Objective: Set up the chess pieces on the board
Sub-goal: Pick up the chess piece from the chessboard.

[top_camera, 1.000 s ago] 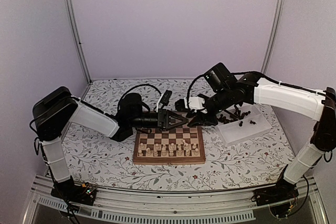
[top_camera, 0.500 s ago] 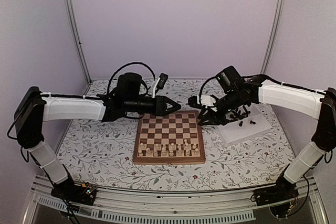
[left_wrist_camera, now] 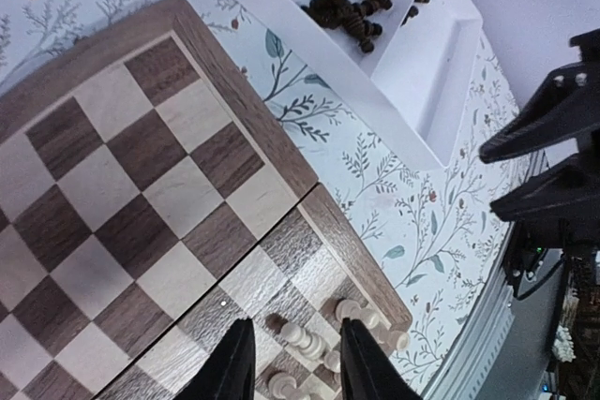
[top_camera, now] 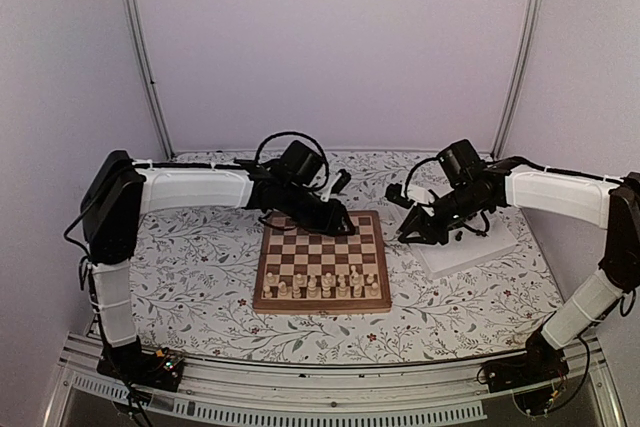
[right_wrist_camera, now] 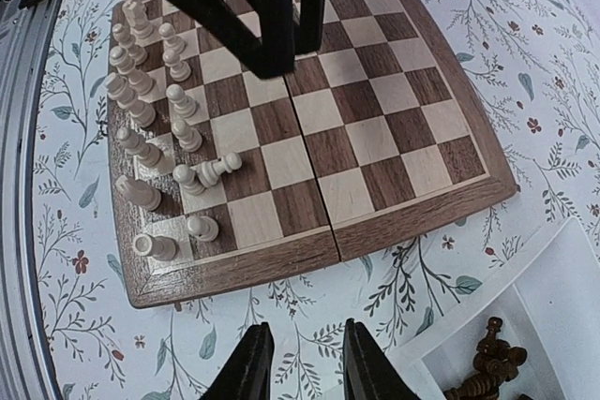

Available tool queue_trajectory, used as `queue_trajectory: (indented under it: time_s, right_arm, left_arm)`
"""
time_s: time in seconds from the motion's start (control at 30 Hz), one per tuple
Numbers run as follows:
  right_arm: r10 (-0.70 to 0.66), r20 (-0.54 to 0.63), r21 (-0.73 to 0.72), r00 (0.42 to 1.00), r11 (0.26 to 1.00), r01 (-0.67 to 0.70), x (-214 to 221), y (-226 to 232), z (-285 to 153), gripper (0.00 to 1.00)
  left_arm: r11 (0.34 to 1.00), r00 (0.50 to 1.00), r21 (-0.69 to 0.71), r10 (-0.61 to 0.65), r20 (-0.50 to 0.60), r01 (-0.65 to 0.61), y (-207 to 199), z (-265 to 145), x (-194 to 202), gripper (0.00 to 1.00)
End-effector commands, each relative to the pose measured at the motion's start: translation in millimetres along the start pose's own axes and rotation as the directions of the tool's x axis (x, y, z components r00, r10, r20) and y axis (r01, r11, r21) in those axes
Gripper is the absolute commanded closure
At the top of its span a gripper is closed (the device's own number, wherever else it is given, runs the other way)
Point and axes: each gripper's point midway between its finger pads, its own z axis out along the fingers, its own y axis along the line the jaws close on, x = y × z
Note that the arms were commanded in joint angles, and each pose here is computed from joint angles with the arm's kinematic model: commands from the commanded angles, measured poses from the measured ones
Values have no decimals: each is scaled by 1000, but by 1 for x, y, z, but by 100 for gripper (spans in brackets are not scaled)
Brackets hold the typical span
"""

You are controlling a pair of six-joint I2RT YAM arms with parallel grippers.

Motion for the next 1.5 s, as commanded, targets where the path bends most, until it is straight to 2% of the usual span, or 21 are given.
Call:
queue_trajectory:
  time_s: [0.0,0.13,0.5,0.93,1.47]
  right_arm:
    - [-16,78,8,997,1000,15,-15,5,-8,71]
    - [-24,79,7,997,1000,24,-12,7,-7,71]
    - [-34,78,-3,996,999,34,-9,9,-4,71]
    - [-38,72,-3,997,999,39,-6,9,-3,71]
    - [-43,72,-6,996,999,43,-6,11,-3,71]
  left_arm:
    - [999,990,-27,-27,-140,24,-9,29,29,67]
    - [997,983,-64,-41,-176,31,-5,40,36,70]
    - [988,965,-145,-92,-245,57,8,47,53,69]
    - [986,945,-136,-131,-300,93,8,58,61,69]
    - [986,919,-126,-145,-367,105,3,62,76,76]
